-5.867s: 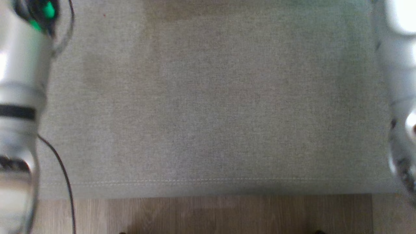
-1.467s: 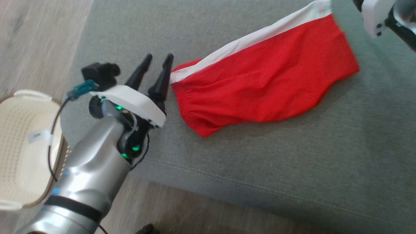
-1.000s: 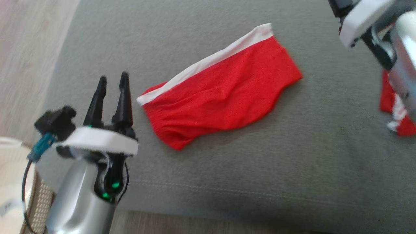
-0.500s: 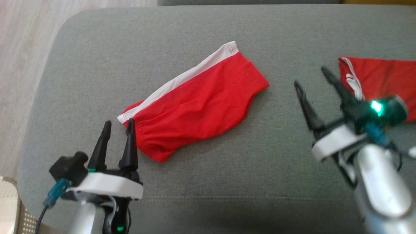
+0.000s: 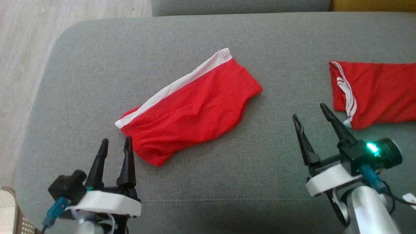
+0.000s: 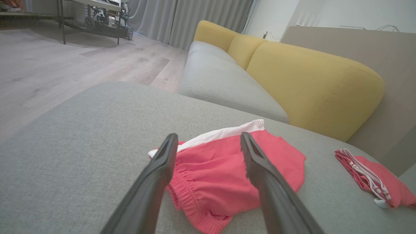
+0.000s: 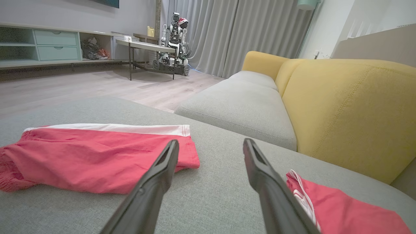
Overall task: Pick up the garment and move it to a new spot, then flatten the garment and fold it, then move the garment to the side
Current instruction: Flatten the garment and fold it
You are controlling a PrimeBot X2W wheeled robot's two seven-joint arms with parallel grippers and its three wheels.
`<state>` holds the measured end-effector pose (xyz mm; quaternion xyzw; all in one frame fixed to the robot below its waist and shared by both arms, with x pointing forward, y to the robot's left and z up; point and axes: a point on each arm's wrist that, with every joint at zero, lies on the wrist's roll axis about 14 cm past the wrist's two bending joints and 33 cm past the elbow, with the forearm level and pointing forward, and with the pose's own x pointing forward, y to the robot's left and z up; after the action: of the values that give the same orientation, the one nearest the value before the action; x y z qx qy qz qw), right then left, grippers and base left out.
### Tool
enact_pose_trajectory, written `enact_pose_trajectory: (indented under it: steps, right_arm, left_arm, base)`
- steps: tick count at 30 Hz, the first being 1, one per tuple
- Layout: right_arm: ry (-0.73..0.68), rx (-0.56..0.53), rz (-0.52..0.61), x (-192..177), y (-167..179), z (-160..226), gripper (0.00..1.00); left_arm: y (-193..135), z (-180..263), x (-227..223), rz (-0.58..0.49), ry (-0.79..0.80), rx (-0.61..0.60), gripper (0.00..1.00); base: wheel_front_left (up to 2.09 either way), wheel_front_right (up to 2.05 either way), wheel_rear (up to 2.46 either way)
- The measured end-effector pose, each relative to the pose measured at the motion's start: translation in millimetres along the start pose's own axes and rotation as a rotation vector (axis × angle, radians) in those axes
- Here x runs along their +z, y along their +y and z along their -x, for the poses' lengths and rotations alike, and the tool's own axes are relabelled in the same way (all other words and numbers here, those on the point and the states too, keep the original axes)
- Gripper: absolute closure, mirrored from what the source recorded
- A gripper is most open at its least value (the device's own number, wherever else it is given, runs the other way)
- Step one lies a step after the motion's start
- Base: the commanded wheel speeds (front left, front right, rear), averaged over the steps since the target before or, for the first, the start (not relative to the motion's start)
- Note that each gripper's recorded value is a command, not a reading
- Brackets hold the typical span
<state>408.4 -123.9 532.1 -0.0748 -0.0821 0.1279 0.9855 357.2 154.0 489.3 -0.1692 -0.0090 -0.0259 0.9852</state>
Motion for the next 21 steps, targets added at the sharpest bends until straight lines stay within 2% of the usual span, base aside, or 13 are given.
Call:
enact_pose_trajectory:
  steps: [14,16,21]
  right_arm:
    - [0.030,-0.015,0.002,-10.0,-3.6,1.6,0.00]
    - [0.054,-0.015,-0.042,-19.0,-1.1,0.9,0.00]
    - [0.222,-0.039,-0.314,-63.6,11.1,0.5,0.00]
  left_arm:
    - [2.9,3.1,1.5,-0.007,-0.004,0.021,0.00]
    - [5.2,4.7,0.4,-0.008,-0.001,0.029,0.00]
    - [11.5,9.1,-5.1,-0.008,0.018,0.053,0.00]
  base:
    - [0.00,0.00,0.00]
    - [0.00,0.00,0.00]
    - [0.00,0.00,0.00]
